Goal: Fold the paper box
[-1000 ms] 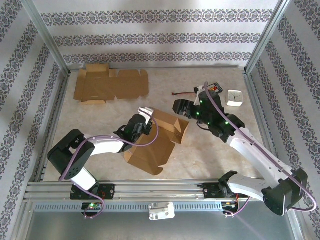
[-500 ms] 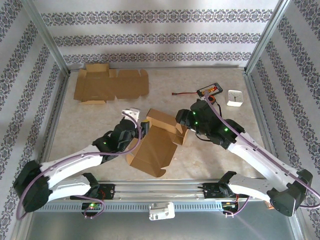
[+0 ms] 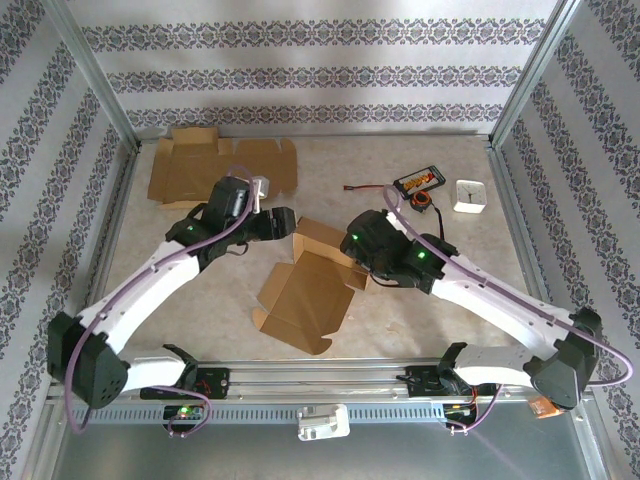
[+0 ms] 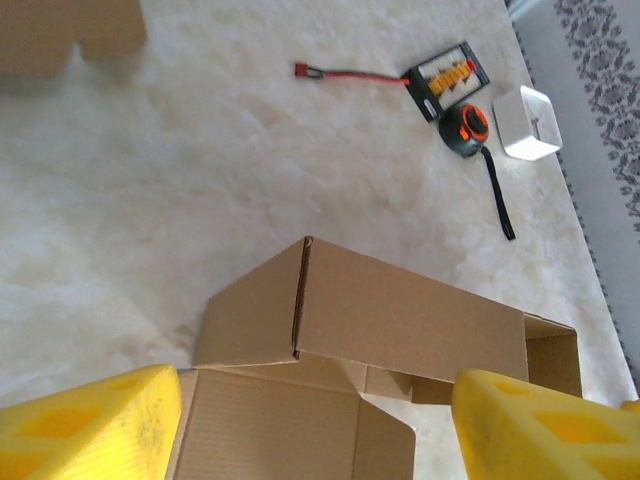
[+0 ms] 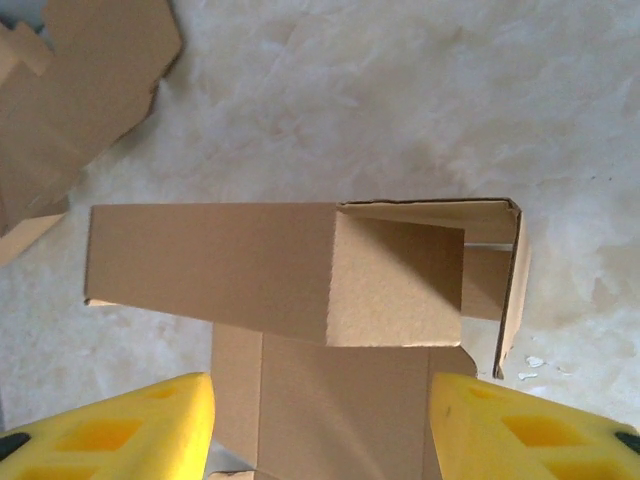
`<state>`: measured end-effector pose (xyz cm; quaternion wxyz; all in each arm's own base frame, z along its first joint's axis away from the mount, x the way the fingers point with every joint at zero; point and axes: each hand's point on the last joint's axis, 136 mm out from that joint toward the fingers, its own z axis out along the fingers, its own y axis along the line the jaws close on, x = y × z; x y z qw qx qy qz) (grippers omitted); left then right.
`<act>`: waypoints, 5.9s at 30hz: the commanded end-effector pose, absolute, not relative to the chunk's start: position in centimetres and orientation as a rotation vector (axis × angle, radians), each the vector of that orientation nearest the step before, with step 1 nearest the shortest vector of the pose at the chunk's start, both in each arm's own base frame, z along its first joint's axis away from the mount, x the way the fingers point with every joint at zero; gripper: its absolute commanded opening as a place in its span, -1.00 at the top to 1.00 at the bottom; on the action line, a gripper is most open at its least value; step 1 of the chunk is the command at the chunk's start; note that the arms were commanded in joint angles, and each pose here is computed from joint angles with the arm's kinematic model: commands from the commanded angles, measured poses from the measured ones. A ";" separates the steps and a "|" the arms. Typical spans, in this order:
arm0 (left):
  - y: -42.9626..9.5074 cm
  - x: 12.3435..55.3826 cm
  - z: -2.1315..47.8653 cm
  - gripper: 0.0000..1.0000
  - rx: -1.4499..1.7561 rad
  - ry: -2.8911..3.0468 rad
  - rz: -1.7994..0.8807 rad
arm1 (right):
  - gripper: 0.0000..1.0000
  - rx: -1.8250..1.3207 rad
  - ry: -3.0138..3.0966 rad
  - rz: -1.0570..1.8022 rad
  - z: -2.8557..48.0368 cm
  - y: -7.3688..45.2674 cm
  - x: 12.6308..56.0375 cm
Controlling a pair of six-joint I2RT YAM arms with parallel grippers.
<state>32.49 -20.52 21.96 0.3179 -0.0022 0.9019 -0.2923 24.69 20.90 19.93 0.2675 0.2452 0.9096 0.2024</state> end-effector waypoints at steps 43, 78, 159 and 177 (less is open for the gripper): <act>-15.4 34.1 17.2 -0.12 -0.416 2.299 -0.628 | 0.08 -0.014 2.638 0.443 14.9 31.1 33.7; -13.4 34.8 16.3 -0.27 -0.448 2.336 -0.554 | -0.15 -0.041 2.411 0.759 22.2 29.6 32.1; -23.0 28.5 23.1 -0.93 1.515 2.071 -0.750 | 1.00 -0.950 2.231 0.485 14.8 25.9 35.6; -22.0 31.0 19.1 0.03 1.522 2.194 -0.613 | 0.85 -0.893 2.174 0.533 17.2 25.2 35.8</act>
